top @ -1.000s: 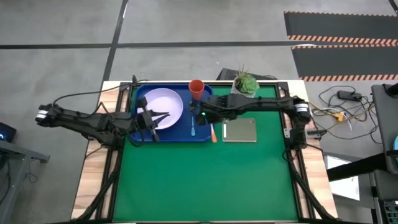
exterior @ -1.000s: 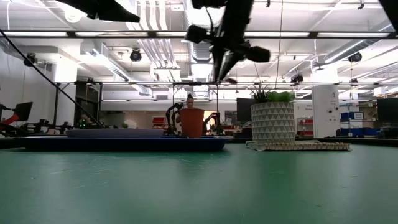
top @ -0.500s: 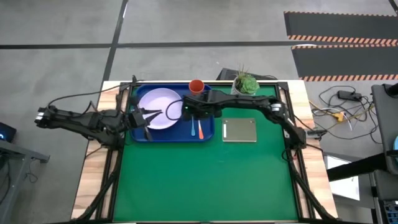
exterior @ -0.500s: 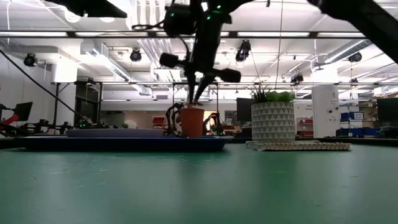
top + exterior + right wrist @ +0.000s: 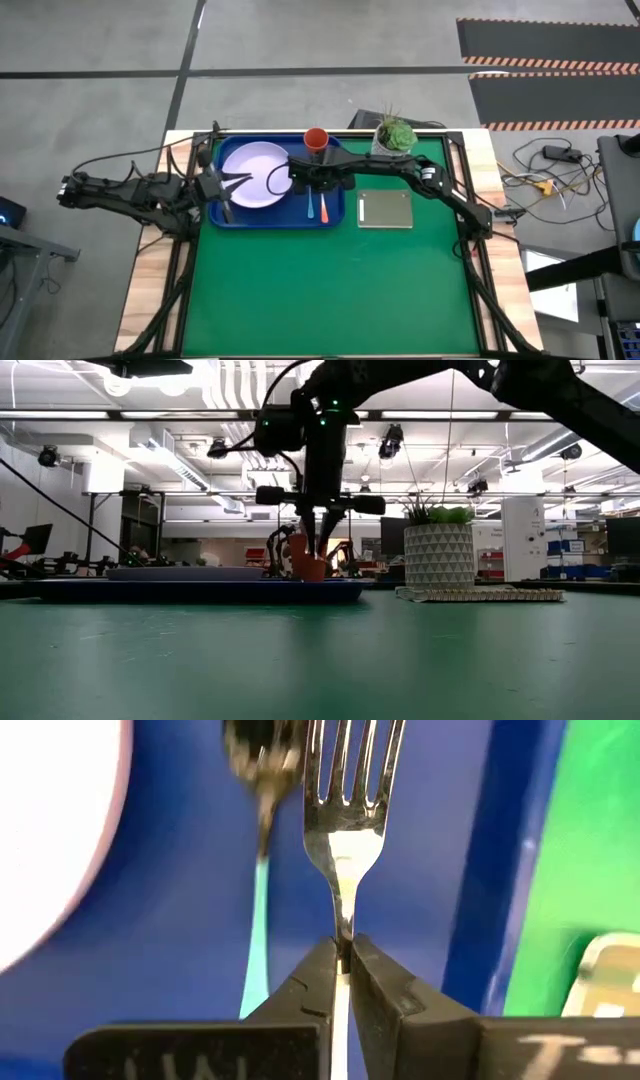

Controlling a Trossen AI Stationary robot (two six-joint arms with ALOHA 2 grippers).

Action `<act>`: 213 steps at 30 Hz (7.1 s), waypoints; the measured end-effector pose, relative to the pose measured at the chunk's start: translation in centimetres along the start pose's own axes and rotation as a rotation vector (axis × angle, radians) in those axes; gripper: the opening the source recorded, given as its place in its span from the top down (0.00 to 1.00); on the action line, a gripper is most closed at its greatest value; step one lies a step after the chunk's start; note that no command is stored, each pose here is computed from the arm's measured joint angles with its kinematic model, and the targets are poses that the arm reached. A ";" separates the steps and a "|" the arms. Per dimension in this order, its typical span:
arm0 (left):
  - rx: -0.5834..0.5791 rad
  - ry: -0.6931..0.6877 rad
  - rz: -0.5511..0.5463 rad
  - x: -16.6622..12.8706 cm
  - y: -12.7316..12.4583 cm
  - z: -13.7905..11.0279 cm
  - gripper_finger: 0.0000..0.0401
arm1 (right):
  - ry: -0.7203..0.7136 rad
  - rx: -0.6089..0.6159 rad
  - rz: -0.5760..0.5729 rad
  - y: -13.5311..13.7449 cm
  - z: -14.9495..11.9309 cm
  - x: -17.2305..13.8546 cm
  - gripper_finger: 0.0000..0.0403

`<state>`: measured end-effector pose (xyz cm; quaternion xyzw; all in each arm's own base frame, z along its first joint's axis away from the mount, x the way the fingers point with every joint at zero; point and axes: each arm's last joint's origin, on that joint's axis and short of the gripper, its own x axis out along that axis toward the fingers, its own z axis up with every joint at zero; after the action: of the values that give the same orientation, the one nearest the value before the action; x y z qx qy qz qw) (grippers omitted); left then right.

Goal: Pick and place plate/cup/fork/spoon on tray
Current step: Put the orange fork to the right of the blue spoon on the dark blue tray, then return to Home Position

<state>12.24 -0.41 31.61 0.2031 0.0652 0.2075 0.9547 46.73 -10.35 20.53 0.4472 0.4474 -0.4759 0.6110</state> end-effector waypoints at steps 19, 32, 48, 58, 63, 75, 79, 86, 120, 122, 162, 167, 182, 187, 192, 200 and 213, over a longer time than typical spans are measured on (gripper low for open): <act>-0.003 -0.004 0.002 0.0 0.0 0.0 1.00 | -0.020 -0.023 -0.061 -1.1 0.3 2.6 0.97; -0.003 -0.004 0.002 0.0 0.0 0.1 1.00 | -0.047 -0.021 0.007 -0.6 0.3 3.3 0.97; -0.002 -0.003 0.002 0.0 0.0 0.0 1.00 | -0.041 -0.048 -0.049 -1.5 -0.2 4.8 0.97; -0.002 -0.003 0.002 0.0 0.0 0.0 1.00 | -0.054 0.007 -0.046 -1.5 0.1 4.9 0.89; -0.002 -0.002 0.002 0.0 0.0 0.0 1.00 | -0.056 0.005 -0.043 -1.5 0.2 4.9 0.79; 0.008 0.012 -0.004 0.3 -0.3 0.0 1.00 | -0.068 -0.089 0.005 -0.6 0.8 2.9 0.72; 0.015 0.017 -0.006 0.6 -0.4 0.0 1.00 | -0.074 -0.194 0.014 -0.1 0.2 1.3 0.73; 0.022 0.020 -0.008 0.7 -0.5 0.0 1.00 | -0.077 -0.507 0.035 1.2 -3.8 -0.5 0.77; 0.065 0.054 -0.023 1.9 -1.5 -0.2 1.00 | -0.205 -1.578 0.218 -4.5 -12.4 -4.6 0.93; 0.062 0.051 -0.021 1.9 -1.5 -0.1 1.00 | -0.281 -1.543 0.269 -6.7 -11.9 -4.9 0.93; -0.193 -0.284 -0.233 -3.8 -1.7 -8.0 1.00 | -1.286 -1.064 0.882 -35.7 -13.7 -9.9 0.93; -0.259 -0.240 -0.265 -3.1 -2.8 -9.4 1.00 | -1.299 -1.108 0.856 -36.5 -14.0 -9.0 0.93; -0.300 -0.242 -0.271 -1.7 -5.3 -12.8 1.00 | -1.300 -1.222 0.980 -35.2 -15.2 -4.3 0.93; -0.217 -0.203 -0.263 -1.4 -5.5 -13.2 1.00 | -1.281 -1.230 0.982 -35.2 -15.2 -4.2 0.93; -0.200 -0.169 -0.273 -1.2 -5.8 -13.4 1.00 | -1.239 -1.205 0.986 -35.1 -15.2 -4.0 0.93; -0.175 -0.119 -0.288 -0.9 -6.2 -13.7 1.00 | -1.235 -1.209 0.982 -35.1 -15.2 -3.9 0.93; -0.139 -0.049 -0.311 -0.5 -6.7 -14.3 1.00 | -1.235 -1.209 0.982 -35.1 -15.2 -3.9 0.93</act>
<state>11.33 -1.05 15.83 0.1289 0.0582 0.0564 0.9883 9.90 0.00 17.07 -0.1301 -0.0165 -0.0114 0.9913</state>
